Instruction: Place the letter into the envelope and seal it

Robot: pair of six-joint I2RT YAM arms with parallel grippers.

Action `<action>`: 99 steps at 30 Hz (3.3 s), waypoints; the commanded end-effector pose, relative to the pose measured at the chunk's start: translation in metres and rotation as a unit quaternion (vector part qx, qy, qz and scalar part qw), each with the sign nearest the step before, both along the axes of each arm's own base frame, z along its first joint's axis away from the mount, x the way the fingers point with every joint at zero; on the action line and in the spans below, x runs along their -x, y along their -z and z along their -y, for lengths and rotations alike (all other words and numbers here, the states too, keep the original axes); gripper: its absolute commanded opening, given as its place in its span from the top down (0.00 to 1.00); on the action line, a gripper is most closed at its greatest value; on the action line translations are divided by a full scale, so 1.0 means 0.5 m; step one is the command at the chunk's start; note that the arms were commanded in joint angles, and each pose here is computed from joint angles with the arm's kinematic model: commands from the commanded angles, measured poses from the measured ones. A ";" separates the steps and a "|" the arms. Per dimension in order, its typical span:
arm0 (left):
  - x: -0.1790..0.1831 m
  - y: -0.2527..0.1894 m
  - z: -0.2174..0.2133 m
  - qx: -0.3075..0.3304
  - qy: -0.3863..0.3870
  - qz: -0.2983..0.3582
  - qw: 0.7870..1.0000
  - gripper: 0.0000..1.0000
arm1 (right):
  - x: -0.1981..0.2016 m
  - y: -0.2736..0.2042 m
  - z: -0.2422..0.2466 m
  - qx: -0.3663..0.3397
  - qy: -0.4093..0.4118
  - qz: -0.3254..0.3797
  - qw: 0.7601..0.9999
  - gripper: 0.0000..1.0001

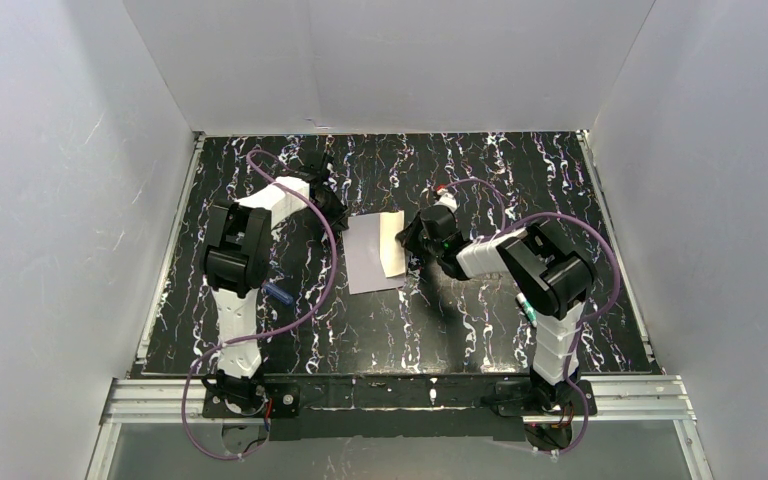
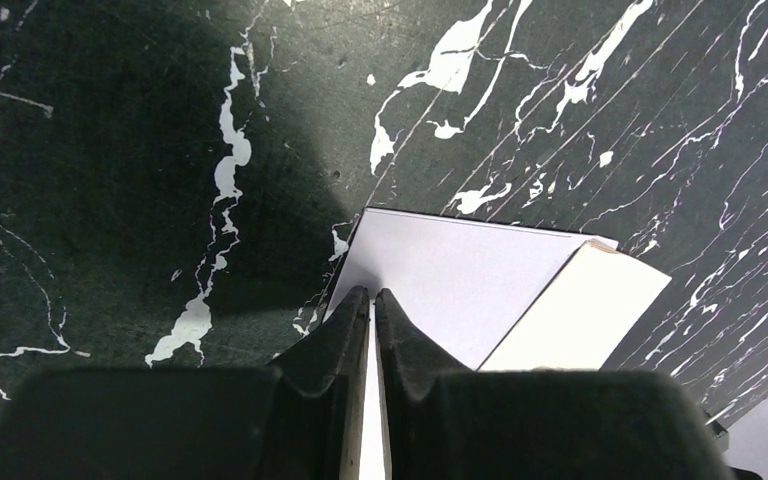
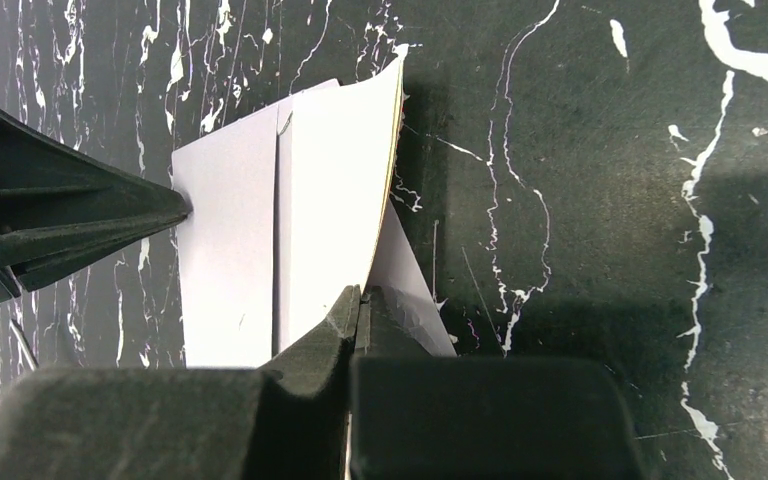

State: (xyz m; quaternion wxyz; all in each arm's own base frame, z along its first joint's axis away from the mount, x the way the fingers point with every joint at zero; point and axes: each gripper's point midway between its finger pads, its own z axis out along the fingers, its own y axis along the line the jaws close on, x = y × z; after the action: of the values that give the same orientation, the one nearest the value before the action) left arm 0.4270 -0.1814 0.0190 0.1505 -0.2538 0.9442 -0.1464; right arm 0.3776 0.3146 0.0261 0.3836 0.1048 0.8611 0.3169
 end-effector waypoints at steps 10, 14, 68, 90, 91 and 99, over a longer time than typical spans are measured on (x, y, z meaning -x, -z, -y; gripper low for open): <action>0.057 0.039 0.017 0.045 0.011 -0.036 0.998 0.69 | 0.051 0.084 -0.003 0.039 -0.028 -0.033 0.998 0.99; 0.058 -0.034 0.022 0.057 0.040 0.003 0.998 0.50 | 0.045 0.099 0.000 0.039 -0.018 -0.039 0.998 0.99; 0.128 0.080 -0.007 0.037 -0.143 -0.064 0.987 0.91 | 0.171 0.152 0.113 0.121 -0.028 -0.184 0.975 0.99; 0.123 0.082 -0.007 0.025 -0.090 -0.048 0.995 0.88 | 0.175 0.163 0.073 0.119 -0.103 -0.188 0.970 0.99; 0.120 0.074 -0.009 0.022 -0.082 -0.041 0.996 0.87 | 0.172 0.163 0.084 0.133 -0.097 -0.184 0.969 0.99; 0.052 -0.036 0.018 0.043 0.015 0.064 0.997 0.69 | 0.143 0.170 0.127 0.172 -0.059 -0.135 0.974 0.99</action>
State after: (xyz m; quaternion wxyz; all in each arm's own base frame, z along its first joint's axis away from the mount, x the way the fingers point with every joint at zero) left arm 0.4010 -0.2014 0.0236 0.1664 -0.2969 0.9117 -0.2302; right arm 0.3560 0.3135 0.0211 0.3308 0.0475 0.8893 0.3120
